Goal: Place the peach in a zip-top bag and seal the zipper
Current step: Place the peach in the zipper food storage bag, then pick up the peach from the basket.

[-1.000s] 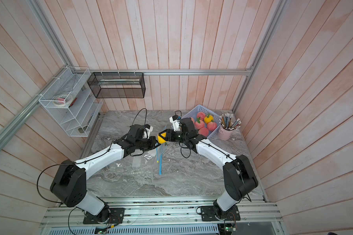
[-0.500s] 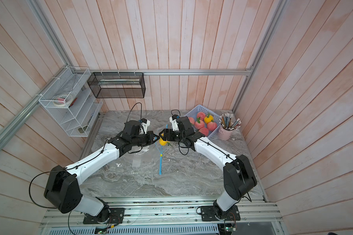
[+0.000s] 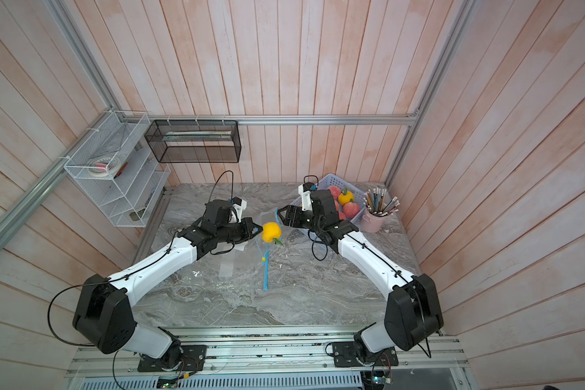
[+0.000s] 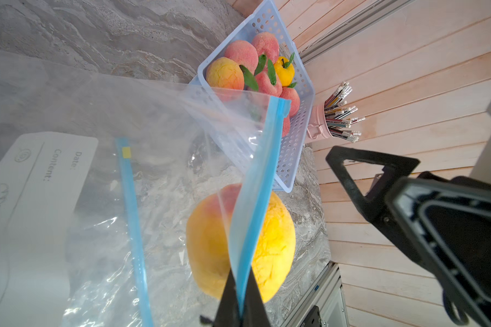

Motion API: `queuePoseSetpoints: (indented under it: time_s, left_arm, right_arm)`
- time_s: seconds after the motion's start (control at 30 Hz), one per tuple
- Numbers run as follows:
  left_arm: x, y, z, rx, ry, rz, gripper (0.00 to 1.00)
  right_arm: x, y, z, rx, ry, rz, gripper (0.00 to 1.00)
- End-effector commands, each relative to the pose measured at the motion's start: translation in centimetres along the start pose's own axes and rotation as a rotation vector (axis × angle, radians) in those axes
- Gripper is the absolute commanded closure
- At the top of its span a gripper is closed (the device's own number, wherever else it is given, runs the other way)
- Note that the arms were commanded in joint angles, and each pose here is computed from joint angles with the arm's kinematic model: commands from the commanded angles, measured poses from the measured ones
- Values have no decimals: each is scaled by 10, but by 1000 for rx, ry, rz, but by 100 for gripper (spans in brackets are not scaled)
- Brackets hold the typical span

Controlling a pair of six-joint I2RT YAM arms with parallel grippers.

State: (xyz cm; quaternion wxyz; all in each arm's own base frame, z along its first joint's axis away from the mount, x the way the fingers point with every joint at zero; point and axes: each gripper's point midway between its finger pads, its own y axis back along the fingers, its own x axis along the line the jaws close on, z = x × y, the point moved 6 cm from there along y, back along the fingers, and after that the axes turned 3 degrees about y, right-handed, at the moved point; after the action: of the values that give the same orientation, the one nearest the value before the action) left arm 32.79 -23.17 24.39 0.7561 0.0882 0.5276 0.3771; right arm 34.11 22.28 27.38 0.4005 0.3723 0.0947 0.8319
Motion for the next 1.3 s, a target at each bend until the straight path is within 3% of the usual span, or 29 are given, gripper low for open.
queuePoseSetpoints:
  time_s: [0.0,0.17,0.33,0.6,0.7,0.87,1.27]
  left_arm:
    - [-18,14,10,-24,-25,-47,100]
    - [-27,18,13,-20,-32,-84,100]
    - [-33,21,13,-16,-38,-110,100]
    - [-12,32,17,-66,-30,10,100]
    - [-7,36,17,-76,-30,32,100]
    - [-3,38,18,-82,-33,48,100]
    - [2,31,11,-44,-9,29,100]
  right_arm:
    - [-14,-11,-21,77,10,-70,29]
    - [-7,-28,-44,160,49,-36,30]
    - [3,-45,-45,183,56,8,23]
    - [0,-5,5,-30,55,8,9]
    - [-26,11,13,-85,28,-83,6]
    - [-93,8,21,-64,-45,-299,6]
    - [-200,-92,60,-18,-160,-458,11]
